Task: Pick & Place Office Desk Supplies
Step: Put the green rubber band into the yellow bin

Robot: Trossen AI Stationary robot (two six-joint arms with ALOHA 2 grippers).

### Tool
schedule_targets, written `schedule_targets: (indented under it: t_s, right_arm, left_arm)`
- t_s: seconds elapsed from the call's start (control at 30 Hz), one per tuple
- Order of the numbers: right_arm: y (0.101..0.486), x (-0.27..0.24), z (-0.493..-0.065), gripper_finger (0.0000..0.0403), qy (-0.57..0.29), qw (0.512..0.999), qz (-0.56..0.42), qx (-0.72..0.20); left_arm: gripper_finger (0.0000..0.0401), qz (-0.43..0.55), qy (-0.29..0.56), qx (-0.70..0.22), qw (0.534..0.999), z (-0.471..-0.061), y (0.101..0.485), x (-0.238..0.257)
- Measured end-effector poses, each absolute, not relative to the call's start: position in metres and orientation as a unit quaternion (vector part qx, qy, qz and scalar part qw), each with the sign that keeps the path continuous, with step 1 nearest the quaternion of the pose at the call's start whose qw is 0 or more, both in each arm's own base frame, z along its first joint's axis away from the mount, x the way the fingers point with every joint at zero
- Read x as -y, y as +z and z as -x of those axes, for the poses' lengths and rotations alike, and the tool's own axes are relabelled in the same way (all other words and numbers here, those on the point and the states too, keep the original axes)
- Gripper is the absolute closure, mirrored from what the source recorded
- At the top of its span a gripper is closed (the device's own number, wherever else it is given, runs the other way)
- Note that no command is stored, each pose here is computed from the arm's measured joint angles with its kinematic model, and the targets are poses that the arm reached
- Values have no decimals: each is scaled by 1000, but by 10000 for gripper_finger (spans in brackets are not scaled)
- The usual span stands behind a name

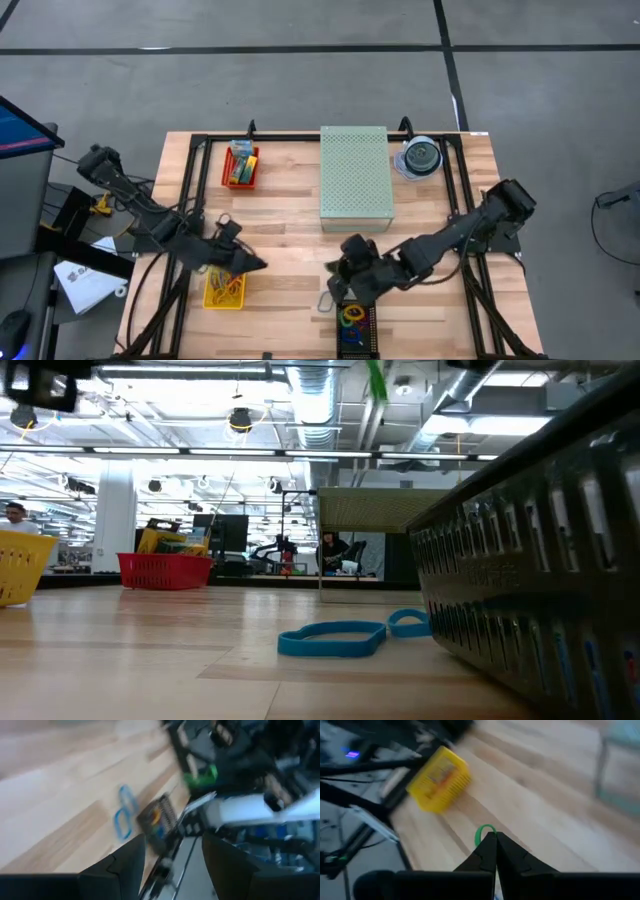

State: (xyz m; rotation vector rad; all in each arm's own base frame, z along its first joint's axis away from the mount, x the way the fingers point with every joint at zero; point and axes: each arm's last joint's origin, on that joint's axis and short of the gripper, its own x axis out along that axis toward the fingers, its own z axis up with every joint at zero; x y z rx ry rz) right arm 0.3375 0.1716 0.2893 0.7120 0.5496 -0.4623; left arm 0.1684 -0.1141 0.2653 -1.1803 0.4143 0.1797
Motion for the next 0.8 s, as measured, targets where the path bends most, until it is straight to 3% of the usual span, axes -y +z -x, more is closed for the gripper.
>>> schedule_targets:
  t_s: [0.37,0.8]
  right_arm:
    - [357,-156,-353,403,-158,932,-267,-188]
    - [373,-136,-363,403,-163,936,-264,-165]
  left_arm:
    - [210,546,-3,-48,836,-242,276,85]
    - [210,507,-41,-8,861,-270,280,85]
